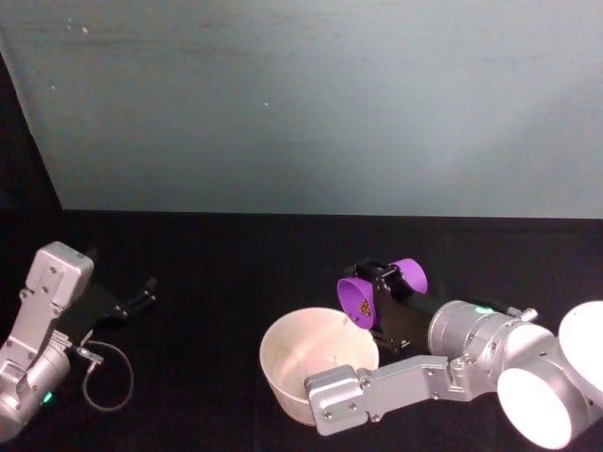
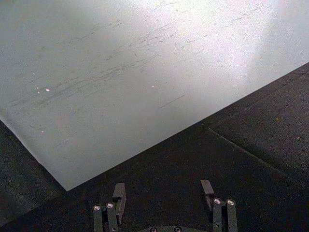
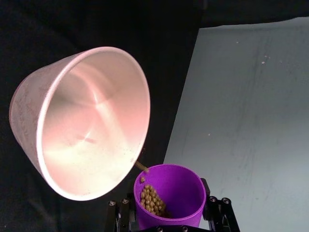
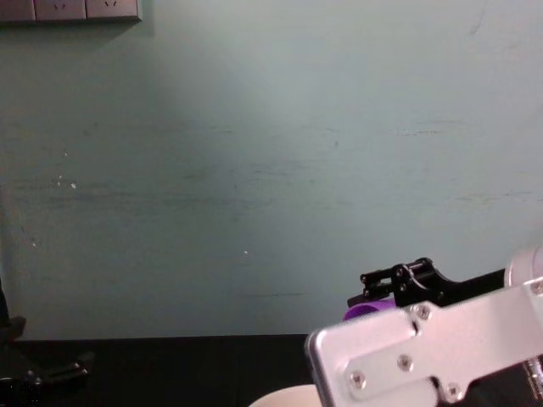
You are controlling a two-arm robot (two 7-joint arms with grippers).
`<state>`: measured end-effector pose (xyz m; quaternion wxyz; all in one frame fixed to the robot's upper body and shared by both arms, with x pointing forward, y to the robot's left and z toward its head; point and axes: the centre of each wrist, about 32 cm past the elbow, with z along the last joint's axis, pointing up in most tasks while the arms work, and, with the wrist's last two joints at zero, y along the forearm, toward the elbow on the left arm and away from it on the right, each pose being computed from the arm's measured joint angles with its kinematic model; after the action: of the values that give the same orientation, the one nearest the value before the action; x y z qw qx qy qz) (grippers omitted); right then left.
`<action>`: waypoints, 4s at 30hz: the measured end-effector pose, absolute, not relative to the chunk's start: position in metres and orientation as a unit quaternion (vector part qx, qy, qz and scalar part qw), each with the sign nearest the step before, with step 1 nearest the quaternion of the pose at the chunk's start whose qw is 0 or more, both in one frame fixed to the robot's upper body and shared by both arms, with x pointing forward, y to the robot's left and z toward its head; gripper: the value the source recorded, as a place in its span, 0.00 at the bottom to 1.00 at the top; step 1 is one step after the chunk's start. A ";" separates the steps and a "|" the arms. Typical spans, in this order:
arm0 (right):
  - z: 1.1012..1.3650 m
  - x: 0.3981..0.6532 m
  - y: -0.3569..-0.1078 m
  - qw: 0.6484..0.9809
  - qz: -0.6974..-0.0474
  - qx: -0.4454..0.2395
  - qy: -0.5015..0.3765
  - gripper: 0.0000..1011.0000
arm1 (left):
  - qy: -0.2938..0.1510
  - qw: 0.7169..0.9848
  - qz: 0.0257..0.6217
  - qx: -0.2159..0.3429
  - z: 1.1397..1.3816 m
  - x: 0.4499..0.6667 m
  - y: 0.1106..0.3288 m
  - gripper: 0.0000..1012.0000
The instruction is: Pick up the cup and pour the mung beans from the cup into the bowl.
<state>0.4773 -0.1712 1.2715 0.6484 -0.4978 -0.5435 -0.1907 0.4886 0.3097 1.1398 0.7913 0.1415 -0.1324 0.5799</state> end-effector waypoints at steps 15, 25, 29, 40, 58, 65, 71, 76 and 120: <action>1.269 0.476 -0.162 0.613 -0.169 -0.519 -0.571 0.74 | -0.132 0.791 0.580 0.141 1.140 0.489 0.310 0.99; 1.266 0.471 -0.157 0.578 -0.163 -0.527 -0.602 0.74 | -0.132 0.791 0.580 0.141 1.140 0.489 0.310 0.99; 1.265 0.470 -0.156 0.565 -0.160 -0.530 -0.612 0.74 | -0.132 0.791 0.580 0.142 1.140 0.489 0.310 0.99; 1.264 0.468 -0.151 0.541 -0.147 -0.539 -0.629 0.74 | -0.132 0.791 0.580 0.142 1.140 0.489 0.310 0.99; 1.258 0.459 -0.136 0.451 -0.104 -0.572 -0.677 0.74 | -0.132 0.791 0.580 0.141 1.140 0.489 0.310 0.99; 1.256 0.458 -0.135 0.441 -0.101 -0.576 -0.681 0.74 | -0.132 0.791 0.580 0.142 1.140 0.489 0.310 0.99; 1.256 0.456 -0.137 0.454 -0.113 -0.577 -0.669 0.74 | -0.132 0.791 0.580 0.141 1.140 0.489 0.310 0.99; 1.259 0.455 -0.149 0.500 -0.156 -0.560 -0.642 0.74 | -0.132 0.791 0.580 0.141 1.140 0.489 0.310 0.99; 1.197 0.479 -0.266 0.873 -0.473 -0.053 -0.106 0.74 | -0.132 0.791 0.580 0.141 1.140 0.489 0.310 0.99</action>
<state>0.4790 -0.2662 1.1968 0.8731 -0.0534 -0.1064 -0.4728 0.4886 0.3097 1.1398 0.7913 0.1415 -0.1325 0.5799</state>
